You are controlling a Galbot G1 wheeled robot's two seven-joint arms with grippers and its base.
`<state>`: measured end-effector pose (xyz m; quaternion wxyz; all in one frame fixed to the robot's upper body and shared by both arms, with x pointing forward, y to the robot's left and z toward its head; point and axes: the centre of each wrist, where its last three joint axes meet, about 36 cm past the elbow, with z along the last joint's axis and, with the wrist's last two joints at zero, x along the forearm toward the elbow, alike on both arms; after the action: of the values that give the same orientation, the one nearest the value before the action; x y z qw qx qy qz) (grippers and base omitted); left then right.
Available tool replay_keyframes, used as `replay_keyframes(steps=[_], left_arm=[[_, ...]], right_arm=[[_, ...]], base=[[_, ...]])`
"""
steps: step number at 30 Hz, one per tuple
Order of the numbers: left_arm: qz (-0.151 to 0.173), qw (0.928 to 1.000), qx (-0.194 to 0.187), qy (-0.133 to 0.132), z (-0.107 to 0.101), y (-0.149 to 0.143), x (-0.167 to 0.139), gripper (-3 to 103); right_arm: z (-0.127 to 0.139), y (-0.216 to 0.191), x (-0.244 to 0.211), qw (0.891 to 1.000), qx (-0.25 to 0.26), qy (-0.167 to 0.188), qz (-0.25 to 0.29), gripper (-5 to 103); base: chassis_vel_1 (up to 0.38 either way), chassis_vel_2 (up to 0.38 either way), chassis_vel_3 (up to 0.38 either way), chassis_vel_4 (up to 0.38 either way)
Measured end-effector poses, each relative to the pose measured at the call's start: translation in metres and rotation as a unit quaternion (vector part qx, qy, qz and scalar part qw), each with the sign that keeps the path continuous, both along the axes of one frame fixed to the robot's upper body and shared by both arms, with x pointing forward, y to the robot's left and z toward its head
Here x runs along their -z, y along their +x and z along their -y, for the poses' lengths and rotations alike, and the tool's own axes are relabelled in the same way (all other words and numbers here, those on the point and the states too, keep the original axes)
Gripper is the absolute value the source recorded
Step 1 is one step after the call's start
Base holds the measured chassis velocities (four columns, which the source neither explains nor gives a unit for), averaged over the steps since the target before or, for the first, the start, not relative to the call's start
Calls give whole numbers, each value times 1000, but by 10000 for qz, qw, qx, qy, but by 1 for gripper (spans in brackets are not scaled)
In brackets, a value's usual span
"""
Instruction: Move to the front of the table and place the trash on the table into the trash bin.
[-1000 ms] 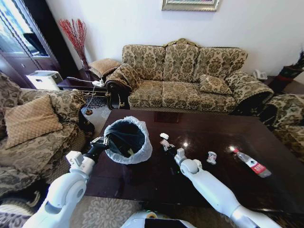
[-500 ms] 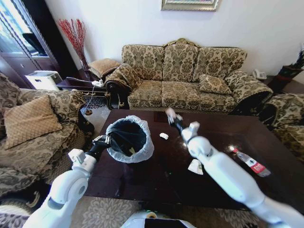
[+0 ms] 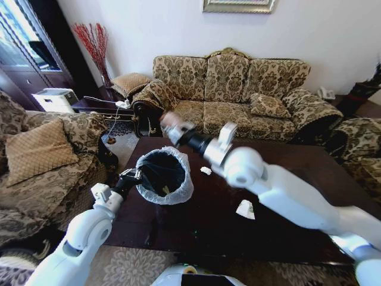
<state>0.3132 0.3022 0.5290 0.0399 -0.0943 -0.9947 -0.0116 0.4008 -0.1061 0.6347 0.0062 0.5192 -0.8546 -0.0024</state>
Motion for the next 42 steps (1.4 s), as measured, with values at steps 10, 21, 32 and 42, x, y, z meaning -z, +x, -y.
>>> replay_keyframes(steps=[10, 21, 32, 42], left_arm=[[6, 10000, 24, -24, 3, -2, -2, 3], [23, 10000, 42, -1, 3, -4, -5, 3], [140, 9999, 0, -59, 5, -8, -4, 3], [200, 9997, -77, -108, 3, -10, -6, 3]], right_arm=[[6, -6, 15, 9995, 21, -323, -71, 21], [7, -5, 19, 9993, 94, -366, -10, 64], [29, 5, -5, 9972, 653, -52, 370, 100], [113, 116, 86, 9473, 3046, -664, 735, 100]], base=[[0, 0, 0, 0], [0, 0, 0, 0], [0, 0, 0, 0], [0, 0, 0, 0]])
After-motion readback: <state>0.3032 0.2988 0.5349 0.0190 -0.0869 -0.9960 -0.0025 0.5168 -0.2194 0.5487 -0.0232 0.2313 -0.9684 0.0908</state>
